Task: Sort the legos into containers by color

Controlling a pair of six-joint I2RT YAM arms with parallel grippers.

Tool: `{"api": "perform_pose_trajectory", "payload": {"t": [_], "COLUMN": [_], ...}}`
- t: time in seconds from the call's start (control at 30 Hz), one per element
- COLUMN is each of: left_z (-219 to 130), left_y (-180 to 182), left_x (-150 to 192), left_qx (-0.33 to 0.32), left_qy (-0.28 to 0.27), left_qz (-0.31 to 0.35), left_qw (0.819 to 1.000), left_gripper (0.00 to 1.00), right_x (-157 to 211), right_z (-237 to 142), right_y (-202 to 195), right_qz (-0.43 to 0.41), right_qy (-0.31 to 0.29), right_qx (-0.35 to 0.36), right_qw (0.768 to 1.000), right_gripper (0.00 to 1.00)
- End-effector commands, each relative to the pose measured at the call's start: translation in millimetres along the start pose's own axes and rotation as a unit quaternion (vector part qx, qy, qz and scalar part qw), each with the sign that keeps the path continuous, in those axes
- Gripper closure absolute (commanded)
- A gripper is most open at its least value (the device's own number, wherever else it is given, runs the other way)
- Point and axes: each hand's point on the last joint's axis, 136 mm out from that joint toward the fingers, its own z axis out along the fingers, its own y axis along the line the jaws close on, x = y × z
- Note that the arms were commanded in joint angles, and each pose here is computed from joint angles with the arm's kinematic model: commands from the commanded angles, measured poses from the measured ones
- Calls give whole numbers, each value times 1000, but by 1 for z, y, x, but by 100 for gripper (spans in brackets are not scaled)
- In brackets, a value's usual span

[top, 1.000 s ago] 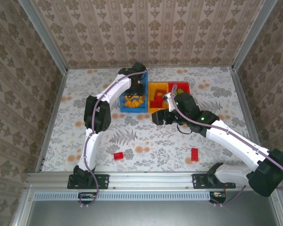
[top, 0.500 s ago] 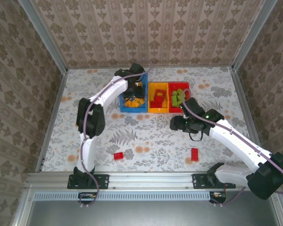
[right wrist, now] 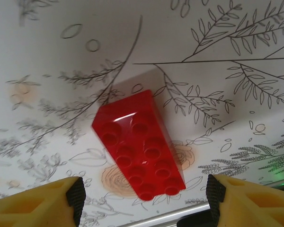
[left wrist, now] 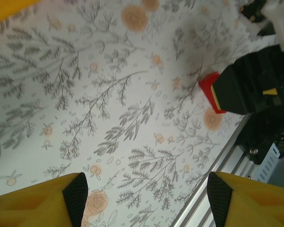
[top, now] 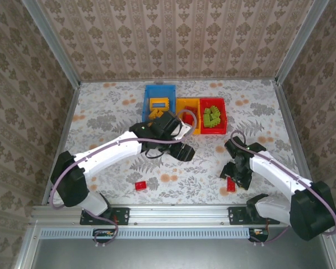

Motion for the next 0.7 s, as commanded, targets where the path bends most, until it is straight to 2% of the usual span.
{"api": "perform_pose_trajectory", "payload": {"t": [0.0, 0.27, 0.43, 0.67], "left_z": [-8, -9, -11, -19], "left_y": [-14, -20, -20, -15], "left_x": [-14, -27, -30, -32], "left_qx": [26, 30, 28, 10], "left_qy": [-33, -50, -56, -74], "left_qz": [5, 9, 9, -5], "left_qw": [999, 998, 998, 997], "left_gripper": [30, 31, 31, 32], "right_x": [-7, -12, -11, -21], "right_z": [6, 13, 23, 22], "right_y": [7, 17, 33, 63], "right_qz": [11, -8, -8, -22], "right_qy": [2, 30, 56, 42], "right_qx": [-3, 8, -9, -35], "right_qw": [1000, 999, 998, 998], "right_gripper": [29, 36, 43, 67]}}
